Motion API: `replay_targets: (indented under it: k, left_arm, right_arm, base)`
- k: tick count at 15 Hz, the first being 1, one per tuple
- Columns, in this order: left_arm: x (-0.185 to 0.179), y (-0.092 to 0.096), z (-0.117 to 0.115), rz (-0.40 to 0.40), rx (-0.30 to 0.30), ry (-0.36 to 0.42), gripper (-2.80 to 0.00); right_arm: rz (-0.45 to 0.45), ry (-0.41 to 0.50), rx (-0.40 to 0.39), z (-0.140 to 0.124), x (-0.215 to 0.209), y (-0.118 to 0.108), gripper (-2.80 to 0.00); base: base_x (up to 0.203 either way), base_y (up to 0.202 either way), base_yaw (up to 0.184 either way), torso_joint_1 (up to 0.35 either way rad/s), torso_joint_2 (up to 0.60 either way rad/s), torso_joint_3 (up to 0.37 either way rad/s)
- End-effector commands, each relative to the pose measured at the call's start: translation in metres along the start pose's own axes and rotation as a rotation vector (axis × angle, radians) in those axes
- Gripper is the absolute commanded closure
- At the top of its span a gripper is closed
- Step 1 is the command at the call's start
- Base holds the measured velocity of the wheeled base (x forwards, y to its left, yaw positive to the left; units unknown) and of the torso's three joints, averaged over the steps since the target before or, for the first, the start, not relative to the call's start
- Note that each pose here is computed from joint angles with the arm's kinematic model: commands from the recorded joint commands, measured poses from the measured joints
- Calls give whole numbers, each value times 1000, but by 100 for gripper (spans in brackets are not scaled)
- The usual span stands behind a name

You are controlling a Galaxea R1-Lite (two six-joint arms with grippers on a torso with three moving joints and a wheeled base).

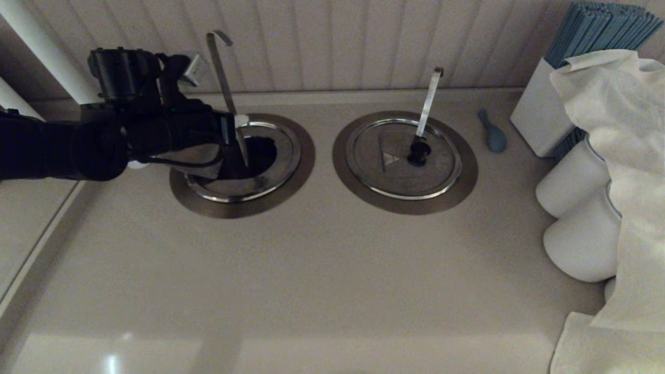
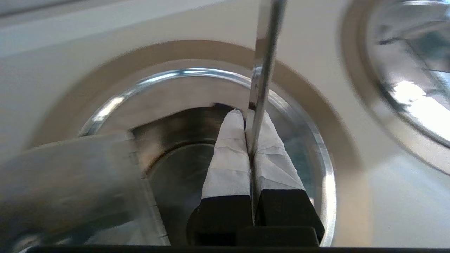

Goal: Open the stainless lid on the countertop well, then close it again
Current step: Stir with a spoon

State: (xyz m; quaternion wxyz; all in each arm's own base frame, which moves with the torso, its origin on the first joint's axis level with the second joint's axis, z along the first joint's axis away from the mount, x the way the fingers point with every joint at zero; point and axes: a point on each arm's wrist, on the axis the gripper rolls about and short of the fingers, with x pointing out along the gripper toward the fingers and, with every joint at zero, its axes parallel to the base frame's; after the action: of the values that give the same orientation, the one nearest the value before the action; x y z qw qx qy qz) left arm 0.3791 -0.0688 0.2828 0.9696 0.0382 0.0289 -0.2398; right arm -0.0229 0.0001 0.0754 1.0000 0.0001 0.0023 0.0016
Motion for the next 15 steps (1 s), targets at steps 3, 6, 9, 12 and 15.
replay_targets:
  k: [3,6,9,12,15]
  left_arm:
    - [5,-1,-1,-42,-61,3,0]
    - [4,-3,6,-47,-107,48,0]
    - [15,0,9,-23,-187,40,0]
    - [26,5,8,73,-249,24,0]
    - [35,10,4,156,-241,-2,0]
  right_arm:
    - [0,0,0,0,0,0,0]
    - [0,1,0,0,0,0,0]
    - [1,1,1,0,0,0,0]
    - [1,1,0,0,0,0,0]
    - [0,0,0,0,0,0,0]
  base:
    - [0,0,0,0,0,0]
    - [0,0,0,0,0,0]
    - [0,0,0,0,0,0]
    - [0,0,0,0,0,0]
    - [0,0,0,0,0,0]
